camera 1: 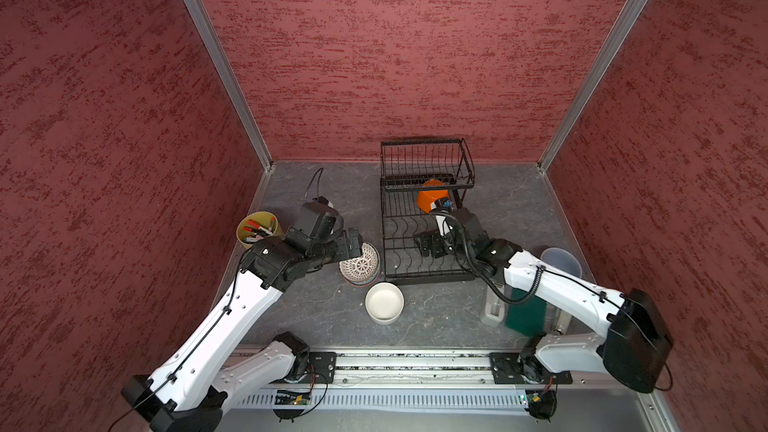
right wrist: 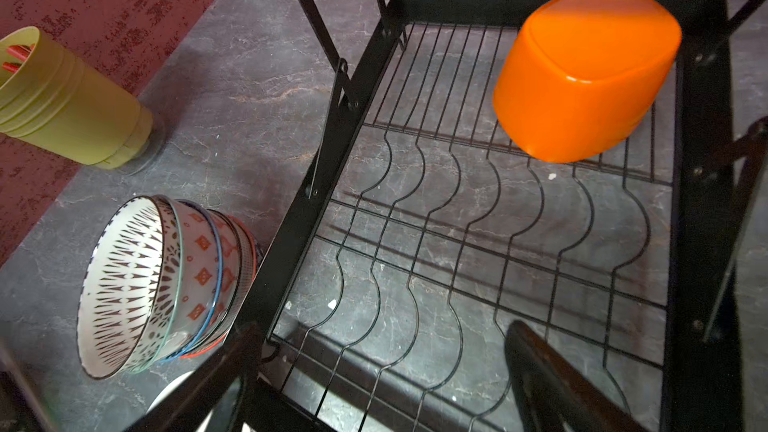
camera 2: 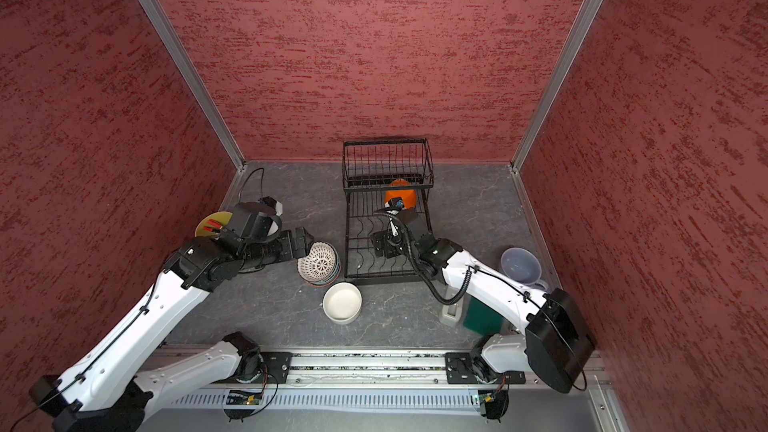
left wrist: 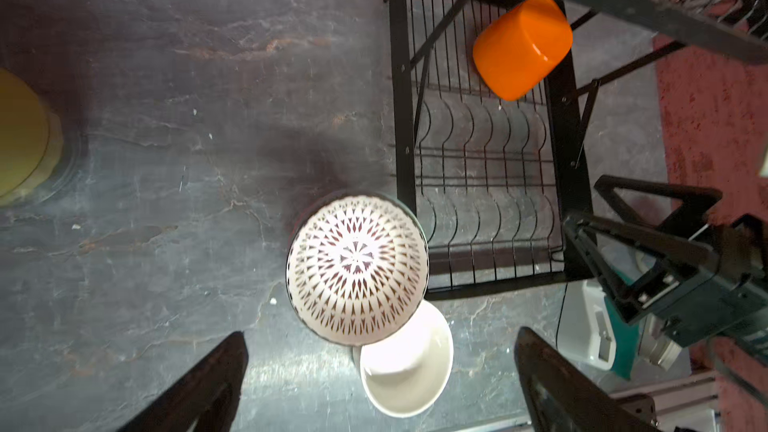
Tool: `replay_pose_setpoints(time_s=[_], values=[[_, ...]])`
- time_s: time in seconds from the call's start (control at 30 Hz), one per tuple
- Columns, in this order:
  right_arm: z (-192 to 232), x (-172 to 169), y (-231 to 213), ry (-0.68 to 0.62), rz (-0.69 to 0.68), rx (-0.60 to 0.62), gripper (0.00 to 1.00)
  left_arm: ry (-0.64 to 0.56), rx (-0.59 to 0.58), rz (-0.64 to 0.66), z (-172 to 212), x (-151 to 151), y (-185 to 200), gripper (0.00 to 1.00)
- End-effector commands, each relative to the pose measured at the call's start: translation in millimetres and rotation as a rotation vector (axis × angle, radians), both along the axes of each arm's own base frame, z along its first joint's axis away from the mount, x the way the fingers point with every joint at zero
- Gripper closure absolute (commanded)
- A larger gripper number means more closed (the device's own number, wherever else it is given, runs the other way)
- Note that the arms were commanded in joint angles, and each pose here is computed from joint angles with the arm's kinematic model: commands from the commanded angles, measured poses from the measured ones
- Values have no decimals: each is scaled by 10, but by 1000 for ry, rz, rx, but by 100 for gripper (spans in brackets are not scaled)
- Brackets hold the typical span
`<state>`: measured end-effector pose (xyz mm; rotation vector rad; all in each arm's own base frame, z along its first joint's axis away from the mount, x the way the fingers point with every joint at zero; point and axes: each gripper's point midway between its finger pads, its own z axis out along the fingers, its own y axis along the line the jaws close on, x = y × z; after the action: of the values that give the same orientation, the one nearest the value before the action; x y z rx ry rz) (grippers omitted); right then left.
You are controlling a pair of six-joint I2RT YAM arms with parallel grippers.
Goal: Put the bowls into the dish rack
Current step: 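Open the right gripper and withdraw it from the orange bowl, then move the left gripper down onto the white bowl near the patterned stack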
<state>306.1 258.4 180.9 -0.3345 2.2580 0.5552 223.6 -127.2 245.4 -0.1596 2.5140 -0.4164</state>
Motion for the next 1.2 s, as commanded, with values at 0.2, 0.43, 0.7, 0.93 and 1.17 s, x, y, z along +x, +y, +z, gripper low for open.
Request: replay_pose_setpoints(time_s=[0.2, 0.43, 0.7, 0.93, 1.17], values=[[40, -10, -173, 79, -123, 21, 7, 211, 92, 43, -499, -491, -42, 0], [64, -5, -281, 54, -172, 21, 8, 289, 77, 93, -864, -688, -181, 0], [158, -64, -445, 4, -207, 18, 8, 310, 110, 107, -1134, -744, -415, 0], [196, -94, -487, -19, -209, 29, 8, 353, 131, 94, -1322, -789, -551, 0], [173, -122, -532, -24, -214, 23, 8, 377, 176, 101, -1460, -786, -576, 5]])
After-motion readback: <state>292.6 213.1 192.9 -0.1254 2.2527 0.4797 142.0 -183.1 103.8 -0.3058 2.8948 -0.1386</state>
